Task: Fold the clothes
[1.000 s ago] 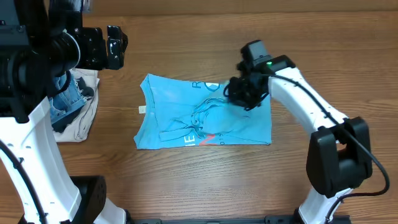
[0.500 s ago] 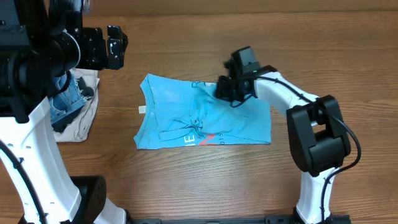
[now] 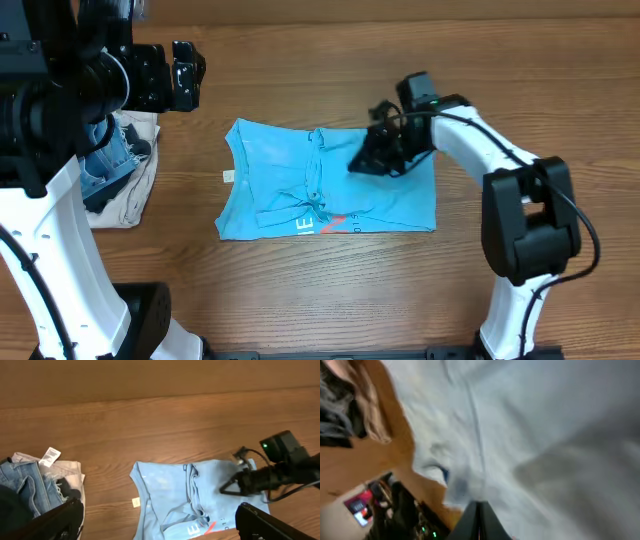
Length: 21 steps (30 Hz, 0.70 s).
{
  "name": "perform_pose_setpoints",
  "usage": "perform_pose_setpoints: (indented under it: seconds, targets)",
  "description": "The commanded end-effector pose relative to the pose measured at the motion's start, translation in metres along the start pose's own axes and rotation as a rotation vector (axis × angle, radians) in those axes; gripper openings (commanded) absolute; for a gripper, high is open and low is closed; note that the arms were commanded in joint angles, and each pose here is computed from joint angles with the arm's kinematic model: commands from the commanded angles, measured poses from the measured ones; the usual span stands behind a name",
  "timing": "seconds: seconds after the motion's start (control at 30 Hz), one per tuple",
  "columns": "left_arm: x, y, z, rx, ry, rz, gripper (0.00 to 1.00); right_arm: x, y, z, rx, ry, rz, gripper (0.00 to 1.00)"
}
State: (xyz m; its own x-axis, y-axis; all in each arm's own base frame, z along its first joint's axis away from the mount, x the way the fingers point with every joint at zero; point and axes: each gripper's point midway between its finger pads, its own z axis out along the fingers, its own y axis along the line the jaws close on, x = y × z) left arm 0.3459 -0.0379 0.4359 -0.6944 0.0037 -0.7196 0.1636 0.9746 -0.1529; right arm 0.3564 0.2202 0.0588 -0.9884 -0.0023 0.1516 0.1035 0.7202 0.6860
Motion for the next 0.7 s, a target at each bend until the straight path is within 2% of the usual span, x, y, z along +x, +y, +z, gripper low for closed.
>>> perform_pose_setpoints:
  seconds: [0.0,0.07,0.2,0.37,0.43,0.5,0.67]
  targets:
    - [-0.002,-0.001,-0.011,-0.001,-0.031,-0.001,1.00,0.018,0.002,0.013,0.156,0.005,-0.132,0.04]
    - [-0.002,-0.001,-0.011,-0.001,-0.030,-0.001,1.00,0.031,0.011,0.044,0.166,0.019,-0.217,0.04]
    - [-0.002,-0.001,-0.011,-0.001,-0.030,-0.001,1.00,0.043,0.017,0.088,0.231,-0.034,-0.252,0.04]
    - [-0.002,-0.001,-0.011,-0.001,-0.030,-0.001,1.00,0.101,0.037,0.107,0.221,0.120,-0.350,0.04]
    - [-0.002,-0.001,-0.011,-0.001,-0.030,-0.001,1.00,0.113,0.064,0.093,0.188,0.097,-0.477,0.04]
    - [-0.002,-0.001,-0.011,-0.001,-0.030,-0.001,1.00,0.111,0.096,0.066,0.155,0.012,-0.580,0.04]
    - [-0.011,0.000,-0.011,-0.010,-0.067,0.010,1.00,0.094,0.127,-0.018,0.225,-0.283,-0.651,0.07]
